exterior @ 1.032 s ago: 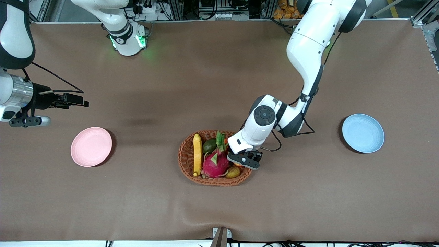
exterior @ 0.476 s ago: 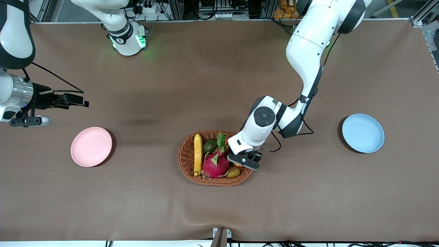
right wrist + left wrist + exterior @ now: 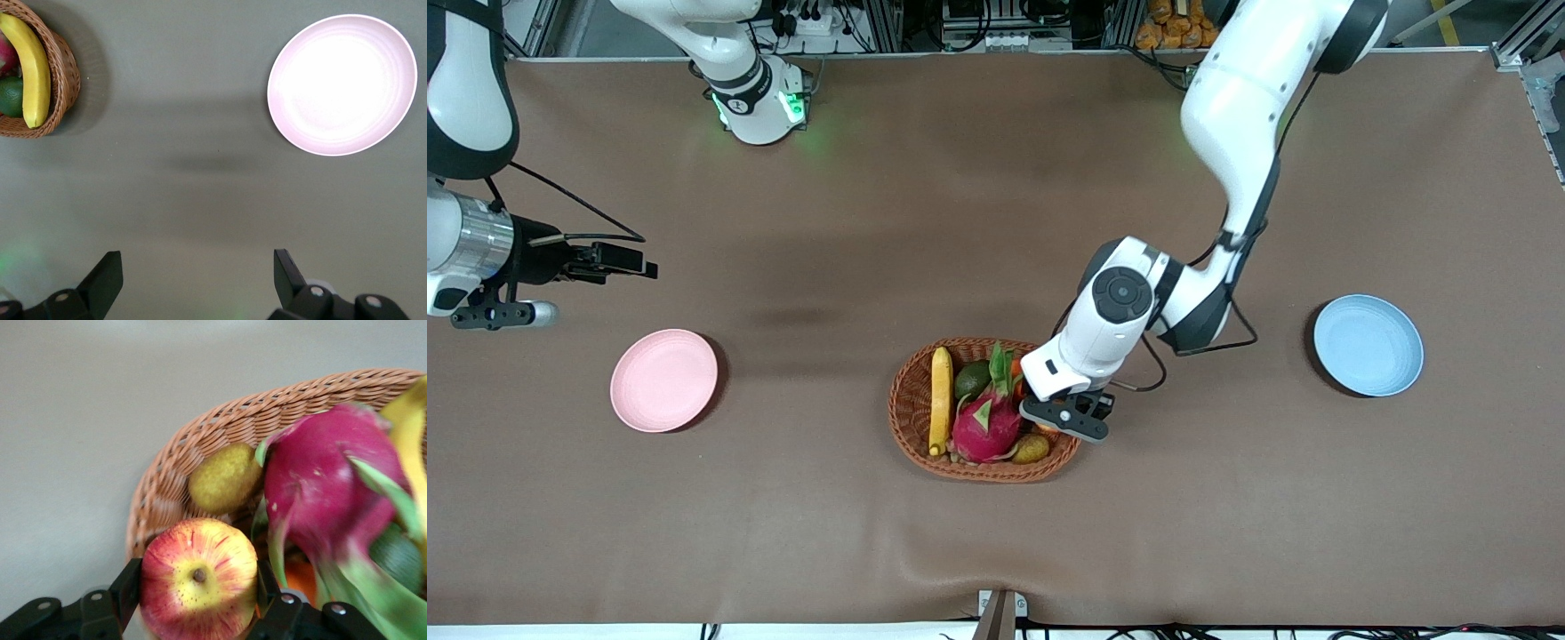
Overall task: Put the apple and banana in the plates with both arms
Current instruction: 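Lower the left gripper onto the red apple and close it, then carry the apple toward the blue plate while the right gripper reaches the banana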
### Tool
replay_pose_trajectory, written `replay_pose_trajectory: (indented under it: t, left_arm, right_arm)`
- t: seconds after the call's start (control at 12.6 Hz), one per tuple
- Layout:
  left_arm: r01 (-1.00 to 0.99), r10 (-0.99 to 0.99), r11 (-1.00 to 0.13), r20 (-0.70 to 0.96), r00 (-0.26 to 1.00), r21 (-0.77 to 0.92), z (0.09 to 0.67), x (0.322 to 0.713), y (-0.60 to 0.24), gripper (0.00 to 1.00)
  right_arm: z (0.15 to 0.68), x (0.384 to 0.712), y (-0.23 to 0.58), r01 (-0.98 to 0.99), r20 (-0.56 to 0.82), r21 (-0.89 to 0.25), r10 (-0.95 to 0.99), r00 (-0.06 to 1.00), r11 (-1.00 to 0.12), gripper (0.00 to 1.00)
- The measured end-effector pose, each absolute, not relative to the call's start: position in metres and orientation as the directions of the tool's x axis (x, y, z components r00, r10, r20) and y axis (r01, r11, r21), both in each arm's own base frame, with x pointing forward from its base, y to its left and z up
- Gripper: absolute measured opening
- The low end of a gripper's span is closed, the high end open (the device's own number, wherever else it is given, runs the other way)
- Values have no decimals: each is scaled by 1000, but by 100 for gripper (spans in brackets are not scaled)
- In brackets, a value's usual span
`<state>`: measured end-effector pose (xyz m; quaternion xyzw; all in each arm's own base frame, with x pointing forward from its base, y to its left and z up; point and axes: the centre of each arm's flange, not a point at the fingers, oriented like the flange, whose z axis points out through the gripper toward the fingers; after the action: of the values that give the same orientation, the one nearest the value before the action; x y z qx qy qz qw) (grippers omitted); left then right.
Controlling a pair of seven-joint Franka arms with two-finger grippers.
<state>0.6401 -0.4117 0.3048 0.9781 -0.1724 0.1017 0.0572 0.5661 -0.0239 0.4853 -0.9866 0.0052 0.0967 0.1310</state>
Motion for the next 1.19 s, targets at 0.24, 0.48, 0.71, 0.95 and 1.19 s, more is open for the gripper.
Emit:
replay_pose_trajectory:
  t: [0.24, 0.48, 0.71, 0.95, 1.19]
  left_arm:
    - [-321, -308, -945, 163, 937, 61, 370, 639, -384, 72]
    - [-266, -259, -963, 114, 959, 47, 391, 651, -331, 72]
    - [-240, -237, -970, 76, 968, 32, 387, 663, -254, 72]
    - [-209, -208, -978, 27, 978, 23, 383, 648, -189, 72]
    - [-232, -231, -973, 7, 973, 19, 384, 621, -140, 72]
  right_arm:
    - [471, 581, 11, 10, -147, -252, 48, 988, -968, 100]
    - [443, 602, 77, 33, -80, -230, 52, 995, -973, 100]
    - [406, 619, 129, 81, -15, -217, 86, 996, -973, 100]
    - [366, 630, 187, 95, 16, -207, 94, 995, -974, 100]
    - [329, 633, 255, 104, 59, -205, 93, 994, -973, 100]
